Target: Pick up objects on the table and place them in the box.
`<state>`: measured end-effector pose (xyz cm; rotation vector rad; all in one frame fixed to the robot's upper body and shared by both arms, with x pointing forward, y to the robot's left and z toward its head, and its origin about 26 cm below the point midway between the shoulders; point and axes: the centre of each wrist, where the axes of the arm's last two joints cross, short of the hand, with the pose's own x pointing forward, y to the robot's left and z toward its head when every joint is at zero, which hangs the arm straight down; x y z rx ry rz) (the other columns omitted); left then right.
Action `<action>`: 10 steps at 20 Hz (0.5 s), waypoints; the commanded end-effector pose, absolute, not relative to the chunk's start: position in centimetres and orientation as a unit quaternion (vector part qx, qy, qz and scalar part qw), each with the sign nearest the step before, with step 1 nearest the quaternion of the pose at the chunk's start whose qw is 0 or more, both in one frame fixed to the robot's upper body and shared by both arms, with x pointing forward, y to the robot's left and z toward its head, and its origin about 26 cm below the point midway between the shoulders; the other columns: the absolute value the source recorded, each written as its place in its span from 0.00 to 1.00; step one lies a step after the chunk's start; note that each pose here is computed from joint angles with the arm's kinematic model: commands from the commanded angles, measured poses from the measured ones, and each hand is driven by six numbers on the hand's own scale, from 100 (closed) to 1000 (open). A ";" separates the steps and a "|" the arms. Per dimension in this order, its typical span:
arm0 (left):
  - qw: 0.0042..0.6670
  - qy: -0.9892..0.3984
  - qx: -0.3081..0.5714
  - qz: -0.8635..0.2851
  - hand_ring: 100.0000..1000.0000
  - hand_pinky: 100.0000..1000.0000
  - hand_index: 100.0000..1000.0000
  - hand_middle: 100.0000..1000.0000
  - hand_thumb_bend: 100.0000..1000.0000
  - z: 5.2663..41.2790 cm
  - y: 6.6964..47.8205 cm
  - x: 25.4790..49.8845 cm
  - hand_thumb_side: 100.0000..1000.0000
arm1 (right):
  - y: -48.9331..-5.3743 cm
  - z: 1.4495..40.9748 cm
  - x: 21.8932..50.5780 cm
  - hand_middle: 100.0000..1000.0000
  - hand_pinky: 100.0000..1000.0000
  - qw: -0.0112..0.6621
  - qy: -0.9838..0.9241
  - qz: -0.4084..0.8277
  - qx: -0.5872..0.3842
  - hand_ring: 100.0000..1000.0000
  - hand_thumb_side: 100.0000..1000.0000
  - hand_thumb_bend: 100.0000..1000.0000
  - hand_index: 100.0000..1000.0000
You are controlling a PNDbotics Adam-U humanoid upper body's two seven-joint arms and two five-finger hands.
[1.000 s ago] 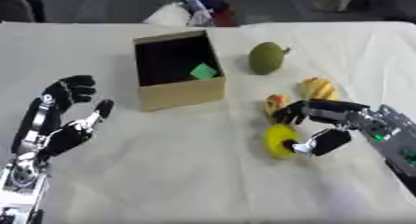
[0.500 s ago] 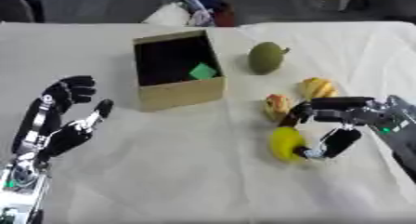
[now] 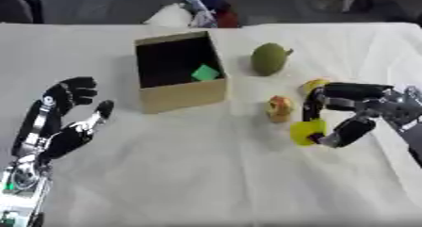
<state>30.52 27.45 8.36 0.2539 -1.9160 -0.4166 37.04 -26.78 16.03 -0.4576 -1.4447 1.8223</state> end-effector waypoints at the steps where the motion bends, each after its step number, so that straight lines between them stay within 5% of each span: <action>1: 0.540 -0.813 0.119 -0.185 0.70 0.71 0.76 0.66 0.42 9.1 27.9 30.6 0.32 | -27.3 19.3 37.3 0.22 0.63 0.353 -0.600 0.683 -0.224 0.50 0.00 0.04 0.28; 10: 0.534 -0.817 0.110 -0.189 0.70 0.72 0.76 0.66 0.42 9.4 27.5 30.8 0.32 | -23.7 25.7 41.8 0.23 0.62 0.301 -0.659 0.628 -0.283 0.50 0.00 0.06 0.28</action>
